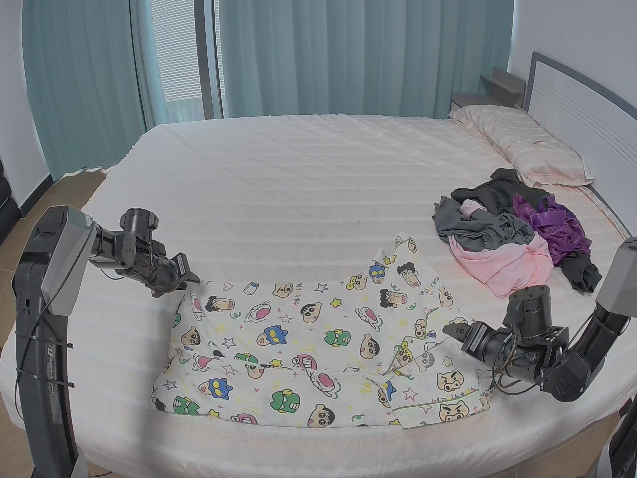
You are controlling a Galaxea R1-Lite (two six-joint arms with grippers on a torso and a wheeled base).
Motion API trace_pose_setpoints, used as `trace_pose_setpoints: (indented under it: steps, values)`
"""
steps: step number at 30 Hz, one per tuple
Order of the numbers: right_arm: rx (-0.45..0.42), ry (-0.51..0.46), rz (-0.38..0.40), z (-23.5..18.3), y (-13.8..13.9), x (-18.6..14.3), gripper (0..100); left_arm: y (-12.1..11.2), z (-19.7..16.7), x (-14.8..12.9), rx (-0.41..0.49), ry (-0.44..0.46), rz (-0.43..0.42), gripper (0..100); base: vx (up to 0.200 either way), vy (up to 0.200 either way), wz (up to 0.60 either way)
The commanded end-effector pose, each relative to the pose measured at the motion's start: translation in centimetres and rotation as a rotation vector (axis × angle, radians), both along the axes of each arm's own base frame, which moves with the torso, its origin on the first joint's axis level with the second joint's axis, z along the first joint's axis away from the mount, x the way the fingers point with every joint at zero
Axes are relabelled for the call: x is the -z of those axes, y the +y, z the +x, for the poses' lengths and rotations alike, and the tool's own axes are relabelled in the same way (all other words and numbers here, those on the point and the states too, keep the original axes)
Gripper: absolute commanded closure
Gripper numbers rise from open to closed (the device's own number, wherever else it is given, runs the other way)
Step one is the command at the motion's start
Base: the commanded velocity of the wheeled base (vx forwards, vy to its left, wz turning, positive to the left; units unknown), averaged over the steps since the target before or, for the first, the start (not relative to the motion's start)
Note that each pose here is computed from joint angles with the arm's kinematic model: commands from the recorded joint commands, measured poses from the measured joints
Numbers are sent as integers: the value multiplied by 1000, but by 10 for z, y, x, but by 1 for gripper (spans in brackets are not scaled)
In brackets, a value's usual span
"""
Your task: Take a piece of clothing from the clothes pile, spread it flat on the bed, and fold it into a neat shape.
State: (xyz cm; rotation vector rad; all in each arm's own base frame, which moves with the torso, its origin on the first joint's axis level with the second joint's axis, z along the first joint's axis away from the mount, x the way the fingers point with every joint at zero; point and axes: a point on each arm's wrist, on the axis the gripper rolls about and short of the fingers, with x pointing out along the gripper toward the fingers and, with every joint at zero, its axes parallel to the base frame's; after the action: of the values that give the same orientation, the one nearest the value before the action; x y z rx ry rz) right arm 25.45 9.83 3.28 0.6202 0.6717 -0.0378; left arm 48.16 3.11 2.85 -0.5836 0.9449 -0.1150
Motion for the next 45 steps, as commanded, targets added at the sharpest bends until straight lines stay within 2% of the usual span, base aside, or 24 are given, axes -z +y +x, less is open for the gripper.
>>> trace_pose_setpoints:
  steps: [1,3,5,9,12,16,19,23,26,29,32,37,38,45]
  values:
    - [-7,-106,-29,28,-3,-19,0,3,1,4,-23,15,-10,100,0,0,0]
    - [-32,-148,-54,51,-4,-32,0,6,-2,-3,-36,9,-15,100,0,0,0]
    - [-68,-149,-49,71,-2,-43,0,8,-5,-10,-45,4,-18,100,0,0,0]
    - [-127,-74,-19,117,3,-58,0,10,-12,-23,-50,-6,-18,100,0,0,0]
    - [-149,-42,-28,151,5,-49,0,9,-20,-31,-49,-6,-19,100,0,0,0]
    - [-174,-6,-117,183,-2,-13,0,8,-26,-40,-48,-11,-14,100,0,0,0]
    - [-206,-8,-180,194,-8,2,0,8,-29,-46,-48,-19,-13,100,0,0,0]
    - [-223,-29,-209,210,-8,16,0,6,-30,-46,-46,-16,-12,100,0,0,0]
    - [-231,-31,-206,215,-7,23,0,5,-31,-45,-43,-11,-12,100,0,0,0]
    - [-246,-75,-203,224,0,29,0,3,-31,-44,-38,-6,-13,100,0,0,0]
    - [-287,-120,-169,227,1,25,0,1,-31,-44,-36,-6,-14,100,0,0,0]
    - [-324,-131,-136,226,7,24,0,0,-32,-43,-35,2,-14,100,0,0,0]
    - [-332,-127,-131,226,8,25,100,0,-32,-42,-35,3,-14,100,0,0,0]
    - [-322,-146,-128,226,4,25,100,1,-31,-44,-40,-4,-5,100,0,0,0]
